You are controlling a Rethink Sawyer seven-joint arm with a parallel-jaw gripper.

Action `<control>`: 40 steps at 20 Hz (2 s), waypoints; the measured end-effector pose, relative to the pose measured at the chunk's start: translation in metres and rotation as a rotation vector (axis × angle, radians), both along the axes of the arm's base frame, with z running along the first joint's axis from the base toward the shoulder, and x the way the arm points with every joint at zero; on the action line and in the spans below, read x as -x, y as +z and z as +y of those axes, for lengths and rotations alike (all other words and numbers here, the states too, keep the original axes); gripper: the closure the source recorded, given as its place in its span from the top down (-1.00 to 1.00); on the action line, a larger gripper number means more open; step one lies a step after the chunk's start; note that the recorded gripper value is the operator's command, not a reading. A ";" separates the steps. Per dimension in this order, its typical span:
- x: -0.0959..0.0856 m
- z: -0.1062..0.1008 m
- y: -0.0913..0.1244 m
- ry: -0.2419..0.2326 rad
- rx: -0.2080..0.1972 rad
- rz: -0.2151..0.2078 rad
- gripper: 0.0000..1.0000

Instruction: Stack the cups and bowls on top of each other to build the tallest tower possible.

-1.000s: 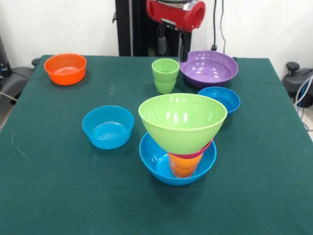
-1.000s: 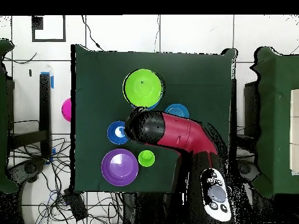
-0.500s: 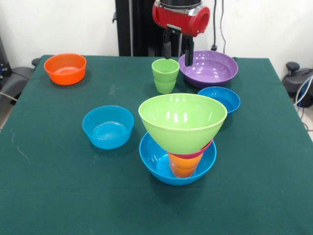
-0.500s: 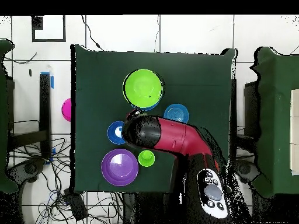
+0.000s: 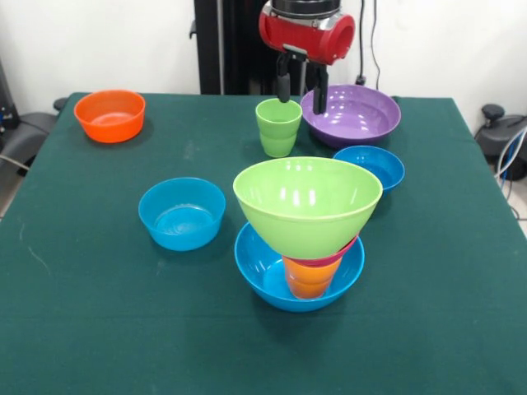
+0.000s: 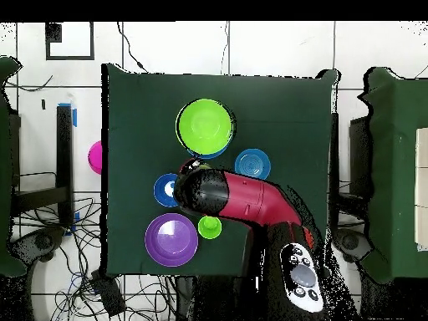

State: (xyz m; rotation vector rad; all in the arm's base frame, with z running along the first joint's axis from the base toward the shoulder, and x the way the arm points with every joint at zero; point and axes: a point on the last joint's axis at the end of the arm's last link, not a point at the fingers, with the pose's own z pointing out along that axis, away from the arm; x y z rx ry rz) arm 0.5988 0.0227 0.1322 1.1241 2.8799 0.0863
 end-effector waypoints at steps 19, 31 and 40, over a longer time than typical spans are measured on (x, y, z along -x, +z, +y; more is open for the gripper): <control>0.011 0.002 -0.048 -0.009 -0.006 -0.008 1.00; 0.031 0.014 -0.060 -0.002 -0.031 0.027 1.00; 0.038 0.032 -0.047 -0.017 -0.051 0.032 1.00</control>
